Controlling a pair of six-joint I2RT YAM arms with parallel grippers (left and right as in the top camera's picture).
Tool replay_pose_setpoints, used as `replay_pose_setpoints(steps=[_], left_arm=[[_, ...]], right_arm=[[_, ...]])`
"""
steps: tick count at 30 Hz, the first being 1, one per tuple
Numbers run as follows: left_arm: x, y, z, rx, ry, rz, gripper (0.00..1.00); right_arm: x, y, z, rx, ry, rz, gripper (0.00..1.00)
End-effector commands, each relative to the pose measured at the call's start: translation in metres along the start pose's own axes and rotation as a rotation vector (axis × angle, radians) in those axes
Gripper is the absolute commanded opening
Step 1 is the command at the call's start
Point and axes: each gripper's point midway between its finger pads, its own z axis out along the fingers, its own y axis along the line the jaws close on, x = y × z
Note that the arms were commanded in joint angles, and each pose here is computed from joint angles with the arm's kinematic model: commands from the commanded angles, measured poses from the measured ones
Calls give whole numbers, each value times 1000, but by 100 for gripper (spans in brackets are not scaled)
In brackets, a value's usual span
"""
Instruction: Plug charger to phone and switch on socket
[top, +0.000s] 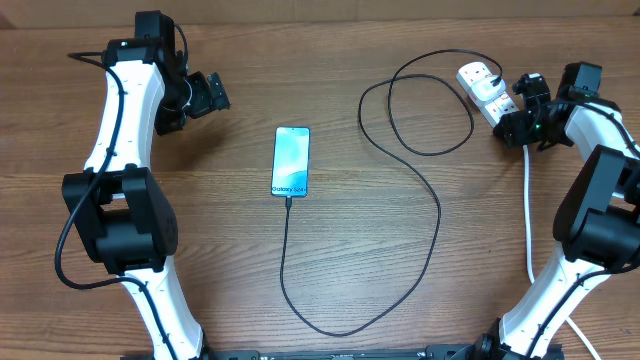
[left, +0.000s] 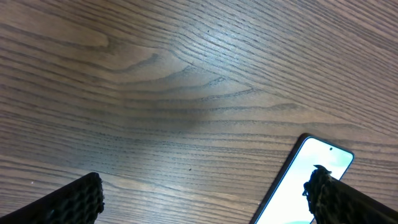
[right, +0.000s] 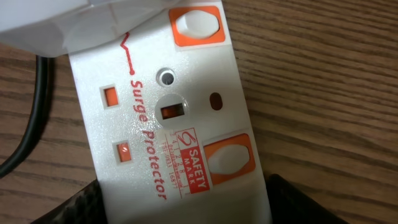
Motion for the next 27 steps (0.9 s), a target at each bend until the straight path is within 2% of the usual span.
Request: replay_pose_setpoints(steps=[1,10,18,23,27], left_arm=[[-2,-3,-5,12,-12,4,100],[-2,-3,-5,12,-12,4,100],[-2,-3,-5,12,-12,4,100],[-2,-3,-5,12,-12,4,100],[-2,-3,-5,12,-12,4,100]], right_arm=[[7,8,-19,-17,34,90,56],[41,19,-36,-25,189,118,56],[87,-3,-50,89,362,275,56],[106,-10,-58,88,403,395,54],[110,-13,-60,91,404,415,53]])
